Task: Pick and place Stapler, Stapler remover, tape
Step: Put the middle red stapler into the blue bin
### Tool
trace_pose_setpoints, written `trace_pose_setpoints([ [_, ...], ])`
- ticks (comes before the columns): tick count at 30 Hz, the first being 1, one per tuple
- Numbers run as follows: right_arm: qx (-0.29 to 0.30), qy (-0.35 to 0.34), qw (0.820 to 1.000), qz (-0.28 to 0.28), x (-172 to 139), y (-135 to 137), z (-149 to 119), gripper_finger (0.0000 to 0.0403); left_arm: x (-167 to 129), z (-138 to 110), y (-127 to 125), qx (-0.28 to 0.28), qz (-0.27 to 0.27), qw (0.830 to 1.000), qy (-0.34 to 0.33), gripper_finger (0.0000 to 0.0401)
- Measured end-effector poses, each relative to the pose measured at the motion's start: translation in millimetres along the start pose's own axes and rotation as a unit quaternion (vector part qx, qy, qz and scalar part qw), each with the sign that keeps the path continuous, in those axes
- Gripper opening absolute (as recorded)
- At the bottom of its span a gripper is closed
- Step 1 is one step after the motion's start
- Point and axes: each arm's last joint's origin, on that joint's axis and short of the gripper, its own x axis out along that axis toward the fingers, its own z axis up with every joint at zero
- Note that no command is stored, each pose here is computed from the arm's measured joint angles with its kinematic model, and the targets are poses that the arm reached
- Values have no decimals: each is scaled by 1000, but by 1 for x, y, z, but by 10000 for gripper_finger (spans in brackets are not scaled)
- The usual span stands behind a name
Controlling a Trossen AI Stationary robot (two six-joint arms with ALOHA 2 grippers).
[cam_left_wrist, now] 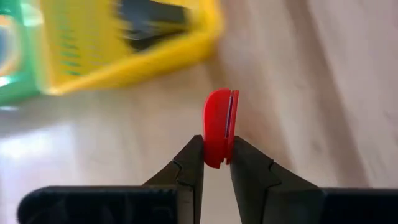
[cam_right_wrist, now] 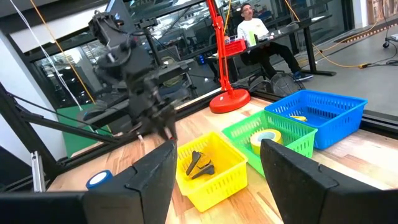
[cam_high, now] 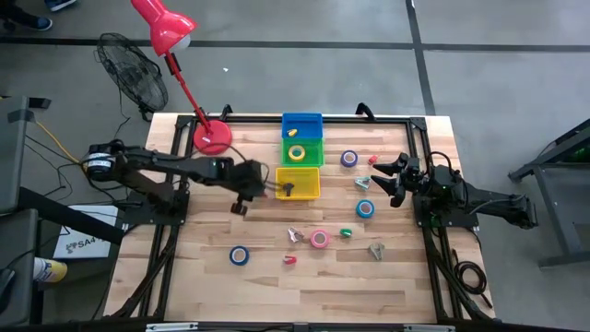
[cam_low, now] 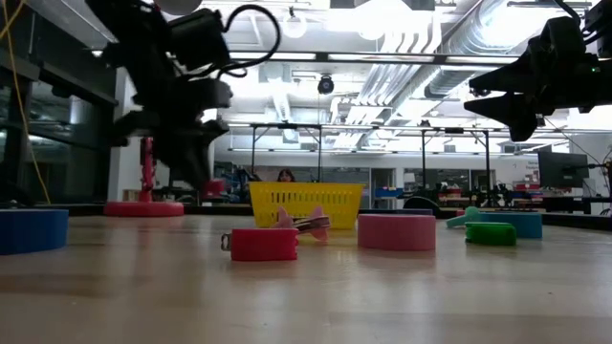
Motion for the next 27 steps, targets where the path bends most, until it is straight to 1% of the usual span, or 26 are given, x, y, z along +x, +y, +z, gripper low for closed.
trace_pose_setpoints([
  [6,0,0,1000,0,0,0,0,222,-10,7,28,-35,39,999,-15,57],
  [10,0,0,1000,0,0,0,0,222,-19,11,49,-58,88,994,-19,57],
  [16,0,0,1000,0,0,0,0,222,-31,14,85,-96,163,982,-17,58],
  [21,0,0,1000,0,0,0,0,222,-30,17,123,-121,196,973,-5,58],
  [27,0,0,1000,0,0,0,0,222,-17,24,170,-149,217,965,8,58],
])
